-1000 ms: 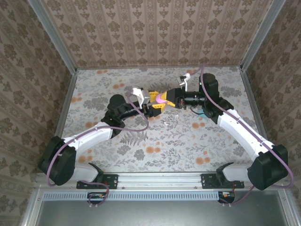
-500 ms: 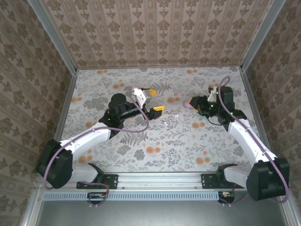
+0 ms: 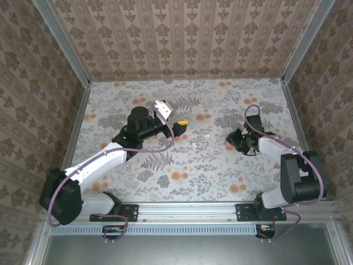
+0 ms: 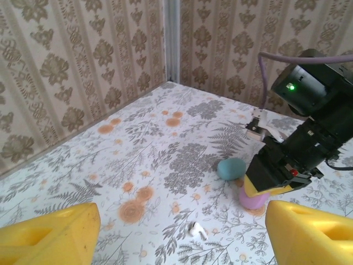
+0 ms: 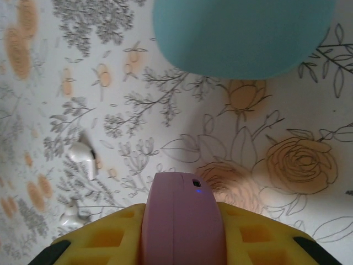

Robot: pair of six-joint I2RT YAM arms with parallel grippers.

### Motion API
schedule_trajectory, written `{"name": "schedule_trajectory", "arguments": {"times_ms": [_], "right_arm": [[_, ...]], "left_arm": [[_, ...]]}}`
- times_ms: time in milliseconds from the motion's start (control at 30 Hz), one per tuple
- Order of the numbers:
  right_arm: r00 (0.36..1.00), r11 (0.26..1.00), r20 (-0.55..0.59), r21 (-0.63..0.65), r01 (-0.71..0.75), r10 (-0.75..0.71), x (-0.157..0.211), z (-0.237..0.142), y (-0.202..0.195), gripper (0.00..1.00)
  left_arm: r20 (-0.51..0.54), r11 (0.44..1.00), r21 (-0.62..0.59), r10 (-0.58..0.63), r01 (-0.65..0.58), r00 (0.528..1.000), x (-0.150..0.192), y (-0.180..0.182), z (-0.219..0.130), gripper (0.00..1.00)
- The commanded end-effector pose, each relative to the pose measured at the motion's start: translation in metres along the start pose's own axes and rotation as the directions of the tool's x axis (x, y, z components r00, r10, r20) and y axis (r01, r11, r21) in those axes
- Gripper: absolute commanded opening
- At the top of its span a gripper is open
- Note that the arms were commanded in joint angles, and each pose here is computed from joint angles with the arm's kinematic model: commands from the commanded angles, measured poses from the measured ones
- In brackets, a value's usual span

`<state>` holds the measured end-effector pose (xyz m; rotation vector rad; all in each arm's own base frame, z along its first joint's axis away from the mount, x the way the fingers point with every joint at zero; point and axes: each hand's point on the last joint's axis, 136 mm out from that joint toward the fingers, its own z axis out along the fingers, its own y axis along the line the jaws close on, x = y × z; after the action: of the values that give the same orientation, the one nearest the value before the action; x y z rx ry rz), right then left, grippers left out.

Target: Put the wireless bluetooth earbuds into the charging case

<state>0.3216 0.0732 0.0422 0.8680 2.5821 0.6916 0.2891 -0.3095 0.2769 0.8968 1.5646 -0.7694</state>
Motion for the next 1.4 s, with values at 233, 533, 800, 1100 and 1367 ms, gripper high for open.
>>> {"name": "schedule_trajectory", "arguments": {"times_ms": [233,533,800,1100,1367], "right_arm": [[1.0,0.994,-0.012,0.109,0.029,-0.027,-0.004,0.007,-0.021,0.32],[0.999,0.986,-0.01,0.162,0.043,-0.042,-0.001,-0.004,-0.029,0.42],[0.998,0.979,0.001,0.19,0.069,-0.071,-0.002,-0.018,-0.032,0.51],[0.991,0.972,0.091,0.223,0.078,-0.1,-0.01,-0.054,-0.029,0.6],[0.972,0.987,0.169,0.053,0.154,-0.161,-0.017,-0.088,0.019,0.65]], "left_arm": [[-0.046,0.994,-0.086,-0.07,0.066,0.996,-0.003,0.022,0.0,0.78],[-0.116,0.984,-0.149,-0.113,0.095,0.987,0.006,0.039,0.004,0.77],[-0.177,0.959,-0.235,-0.205,0.161,0.963,0.024,0.07,0.006,0.76],[-0.283,0.881,-0.401,-0.381,0.252,0.88,0.068,0.121,-0.001,0.76],[-0.447,0.784,-0.575,-0.541,0.235,0.712,0.14,0.187,0.004,0.81]]}}
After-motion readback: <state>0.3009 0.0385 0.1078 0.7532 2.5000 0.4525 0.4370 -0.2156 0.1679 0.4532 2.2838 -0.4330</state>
